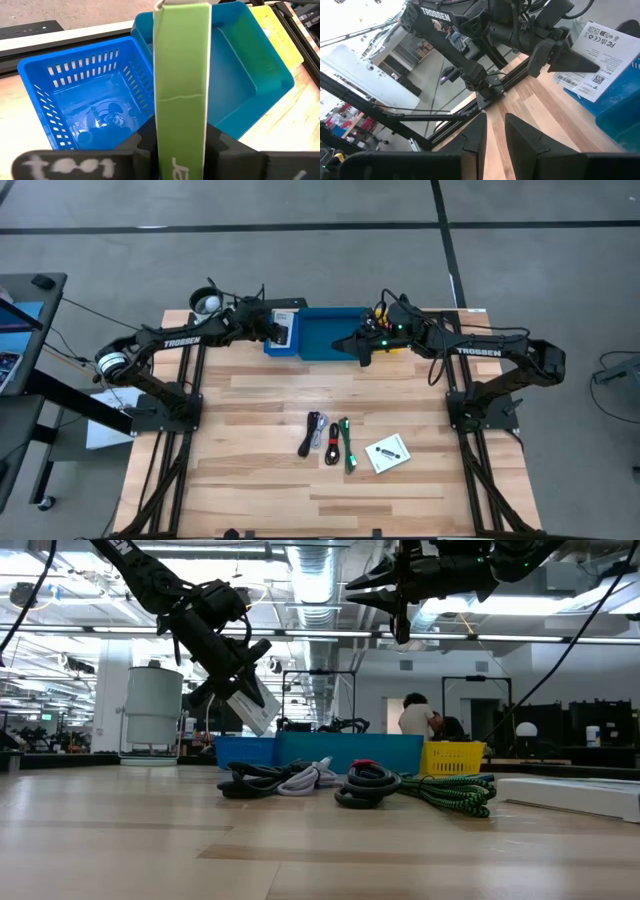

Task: Pick and place items into bin
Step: Put the left card reader box into the blue basket, then put the card reader box into the blue basket

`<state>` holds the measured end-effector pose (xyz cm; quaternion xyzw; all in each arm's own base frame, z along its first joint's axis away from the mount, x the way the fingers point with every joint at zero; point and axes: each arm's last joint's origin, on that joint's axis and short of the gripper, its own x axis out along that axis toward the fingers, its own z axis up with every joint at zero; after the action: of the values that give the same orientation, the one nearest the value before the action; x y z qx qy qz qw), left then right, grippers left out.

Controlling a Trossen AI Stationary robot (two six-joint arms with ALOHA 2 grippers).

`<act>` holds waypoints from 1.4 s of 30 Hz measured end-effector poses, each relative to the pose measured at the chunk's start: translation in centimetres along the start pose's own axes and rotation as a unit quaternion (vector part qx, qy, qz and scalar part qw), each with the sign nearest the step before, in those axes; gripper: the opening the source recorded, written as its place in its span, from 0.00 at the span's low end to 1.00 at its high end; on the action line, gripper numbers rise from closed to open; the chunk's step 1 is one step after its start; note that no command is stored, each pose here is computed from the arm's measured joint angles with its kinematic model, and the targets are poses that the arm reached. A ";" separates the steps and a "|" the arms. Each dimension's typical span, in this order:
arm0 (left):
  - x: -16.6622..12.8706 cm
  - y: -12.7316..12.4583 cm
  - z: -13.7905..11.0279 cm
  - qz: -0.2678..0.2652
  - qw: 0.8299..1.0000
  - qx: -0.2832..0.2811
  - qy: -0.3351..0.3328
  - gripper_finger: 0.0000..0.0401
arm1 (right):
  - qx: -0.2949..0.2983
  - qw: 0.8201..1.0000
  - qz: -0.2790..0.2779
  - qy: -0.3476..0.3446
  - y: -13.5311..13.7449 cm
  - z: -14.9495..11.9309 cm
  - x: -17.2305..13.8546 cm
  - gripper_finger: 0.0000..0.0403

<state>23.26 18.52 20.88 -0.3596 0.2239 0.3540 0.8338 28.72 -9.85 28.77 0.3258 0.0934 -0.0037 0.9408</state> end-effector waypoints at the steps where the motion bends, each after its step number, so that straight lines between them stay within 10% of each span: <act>1: 0.0 0.0 0.0 0.000 1.000 0.000 0.000 0.17 | 0.000 1.000 0.000 0.000 0.0 0.0 0.0 0.16; 15: 0.0 0.0 0.0 0.005 1.000 0.000 -0.003 0.43 | 0.000 1.000 0.000 0.000 0.0 0.0 0.0 0.16; 32: -0.3 -0.5 0.2 -0.052 0.999 -0.002 0.010 0.44 | -0.007 1.000 0.006 0.004 0.2 -0.1 0.1 0.16; 42: -7.5 -2.4 1.4 -0.148 0.987 0.053 -0.037 0.44 | -0.072 0.975 0.184 0.106 2.6 -1.7 0.5 0.16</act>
<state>20.41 15.21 27.55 -0.3309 0.1559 0.2268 0.9027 29.12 -6.68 28.97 0.2674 0.1316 0.2108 0.9310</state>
